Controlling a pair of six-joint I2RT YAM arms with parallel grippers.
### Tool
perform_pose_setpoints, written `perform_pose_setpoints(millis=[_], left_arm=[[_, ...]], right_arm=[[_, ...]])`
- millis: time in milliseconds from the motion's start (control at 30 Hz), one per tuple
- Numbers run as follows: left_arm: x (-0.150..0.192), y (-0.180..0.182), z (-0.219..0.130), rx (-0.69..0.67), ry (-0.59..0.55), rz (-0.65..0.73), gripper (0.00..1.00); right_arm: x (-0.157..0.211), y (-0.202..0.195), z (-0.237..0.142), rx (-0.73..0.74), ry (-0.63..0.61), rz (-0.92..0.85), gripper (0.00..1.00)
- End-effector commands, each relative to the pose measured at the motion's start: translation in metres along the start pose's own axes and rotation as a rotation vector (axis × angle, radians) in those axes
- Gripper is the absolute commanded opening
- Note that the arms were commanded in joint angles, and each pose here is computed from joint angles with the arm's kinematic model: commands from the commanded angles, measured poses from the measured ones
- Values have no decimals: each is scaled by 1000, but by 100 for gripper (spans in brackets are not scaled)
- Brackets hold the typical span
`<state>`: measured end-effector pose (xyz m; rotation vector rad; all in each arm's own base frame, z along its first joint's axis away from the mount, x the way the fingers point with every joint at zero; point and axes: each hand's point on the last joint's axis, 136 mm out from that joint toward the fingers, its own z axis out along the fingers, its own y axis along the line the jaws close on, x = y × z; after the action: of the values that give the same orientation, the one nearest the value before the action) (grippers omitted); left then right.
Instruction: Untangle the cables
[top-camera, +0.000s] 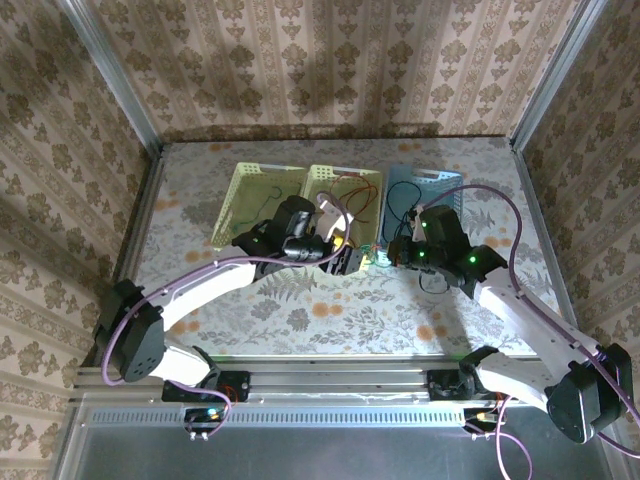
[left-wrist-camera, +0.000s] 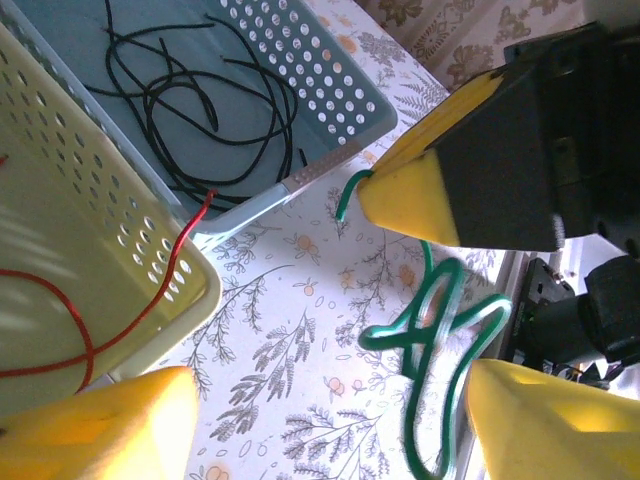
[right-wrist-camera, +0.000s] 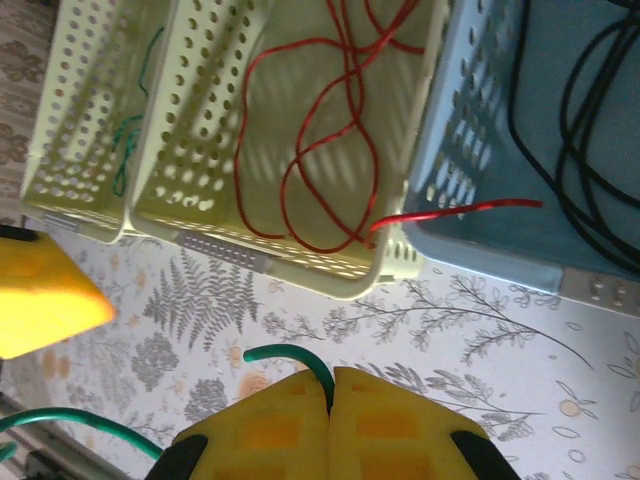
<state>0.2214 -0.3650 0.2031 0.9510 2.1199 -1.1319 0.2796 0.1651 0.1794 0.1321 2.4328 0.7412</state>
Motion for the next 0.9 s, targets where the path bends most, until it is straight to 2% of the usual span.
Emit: perform_pose_setpoints(millis=[0,133,200,367,533,733,867], left_arm=[[-4,-6,7,39,-20,28,58],[-11,-2,12,26,-30,27,14],[-10,0,10,6,-15,28,1],[-1,0,-2,-18,19,39,0],[3,-13,-15,20,17,40,0],[15,-26,-20,86,87,29,0],[18,-9,-24,-21,79,37,0]], right_arm=[[-9,16,-8,-61,-13,10,0],[-8,11,-10,-37,-19,17,0],[-10,4,-13,5,-37,13,0],[-17,-46,-32,266,-116,23,0],[-23,-83,-54,447,-202,48,0],[-34,-97,-72,471,-273,83,0],[-43,-105,-88,493,-317,100,0]])
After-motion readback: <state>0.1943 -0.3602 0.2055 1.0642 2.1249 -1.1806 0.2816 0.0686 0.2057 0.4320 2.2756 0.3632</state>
